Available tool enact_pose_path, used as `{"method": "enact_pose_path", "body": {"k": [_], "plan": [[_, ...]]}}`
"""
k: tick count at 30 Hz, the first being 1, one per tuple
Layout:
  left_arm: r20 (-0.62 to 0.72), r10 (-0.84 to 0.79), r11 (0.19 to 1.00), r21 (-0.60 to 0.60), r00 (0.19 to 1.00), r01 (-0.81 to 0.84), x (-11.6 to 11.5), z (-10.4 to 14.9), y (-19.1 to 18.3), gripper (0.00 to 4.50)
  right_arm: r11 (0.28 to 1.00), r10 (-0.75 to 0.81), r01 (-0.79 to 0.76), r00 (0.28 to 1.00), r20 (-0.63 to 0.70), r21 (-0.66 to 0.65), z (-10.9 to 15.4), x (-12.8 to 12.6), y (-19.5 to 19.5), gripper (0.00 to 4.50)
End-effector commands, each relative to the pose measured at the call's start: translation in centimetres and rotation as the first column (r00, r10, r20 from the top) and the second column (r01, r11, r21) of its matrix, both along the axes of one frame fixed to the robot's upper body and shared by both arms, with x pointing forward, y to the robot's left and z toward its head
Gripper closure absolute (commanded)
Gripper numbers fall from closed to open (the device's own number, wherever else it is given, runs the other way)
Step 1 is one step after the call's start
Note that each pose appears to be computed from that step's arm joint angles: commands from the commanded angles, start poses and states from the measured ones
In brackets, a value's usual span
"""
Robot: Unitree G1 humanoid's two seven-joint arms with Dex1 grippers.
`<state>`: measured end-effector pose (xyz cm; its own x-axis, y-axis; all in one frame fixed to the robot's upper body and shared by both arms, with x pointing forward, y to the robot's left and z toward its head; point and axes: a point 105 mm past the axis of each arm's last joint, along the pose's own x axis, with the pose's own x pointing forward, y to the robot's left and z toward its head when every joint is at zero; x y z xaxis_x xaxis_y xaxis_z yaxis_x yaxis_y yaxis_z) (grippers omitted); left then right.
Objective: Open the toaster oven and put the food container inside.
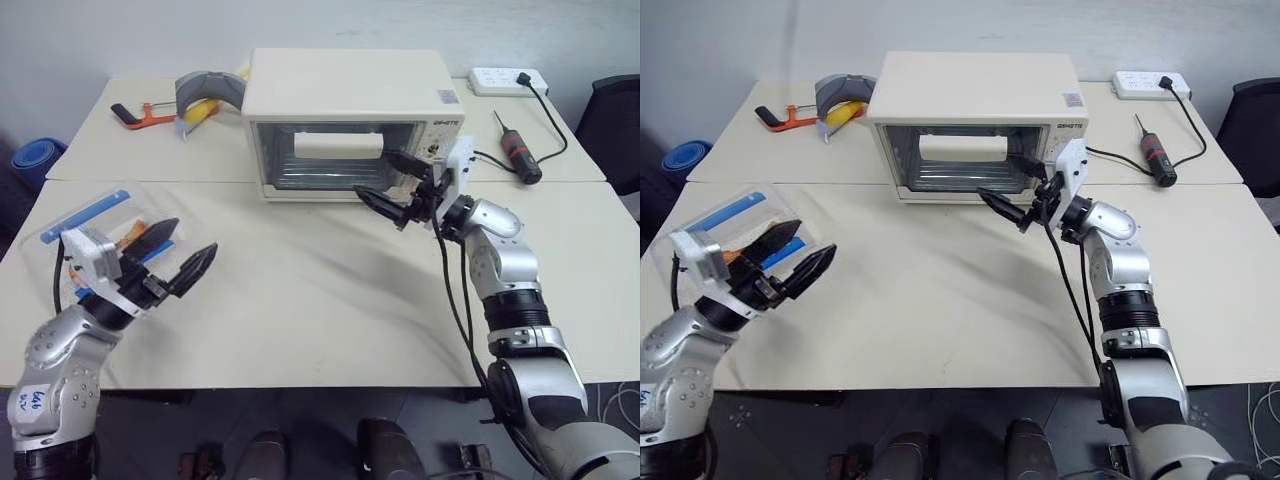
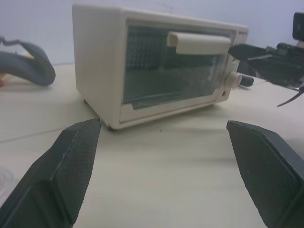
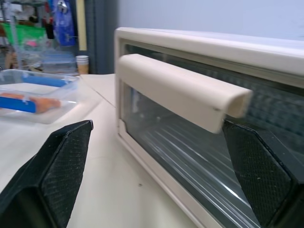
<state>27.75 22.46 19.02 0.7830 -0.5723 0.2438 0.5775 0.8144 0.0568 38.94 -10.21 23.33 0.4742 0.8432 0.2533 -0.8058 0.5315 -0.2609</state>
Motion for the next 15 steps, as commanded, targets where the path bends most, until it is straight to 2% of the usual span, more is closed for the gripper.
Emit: {"method": "enact_pose_path", "body": {"k": [1, 6, 10, 15], "plan": [[0.038, 0.016, 1.0, 0.01, 0.999, -0.017, 0.0, 0.6, 0.1, 0.0, 0.999, 0.053, -0.052, 0.997, 0.064, -0.005, 1.6, -1.0, 0.9, 0.02], [0.04, 0.03, 1.0, -0.003, 0.999, -0.03, 0.6, 0.8, 0.3, 0.0, 0.993, 0.101, -0.095, 0.99, 0.1, -0.072, 0.8, -2.9, 0.8, 0.02], [0.06, 0.041, 0.999, 0.029, 0.997, -0.042, 2.9, 1.8, 0.5, 0.82, 0.97, 0.138, -0.116, 0.986, 0.09, -0.212, -2.5, -4.7, -0.1, 0.0], [0.103, 0.09, 0.992, 0.073, 0.991, -0.098, 7.9, 3.5, -0.3, 2.32, 0.977, 0.119, -0.092, 0.984, 0.132, -0.194, -2.2, -4.7, -0.1, 0.0]]}}
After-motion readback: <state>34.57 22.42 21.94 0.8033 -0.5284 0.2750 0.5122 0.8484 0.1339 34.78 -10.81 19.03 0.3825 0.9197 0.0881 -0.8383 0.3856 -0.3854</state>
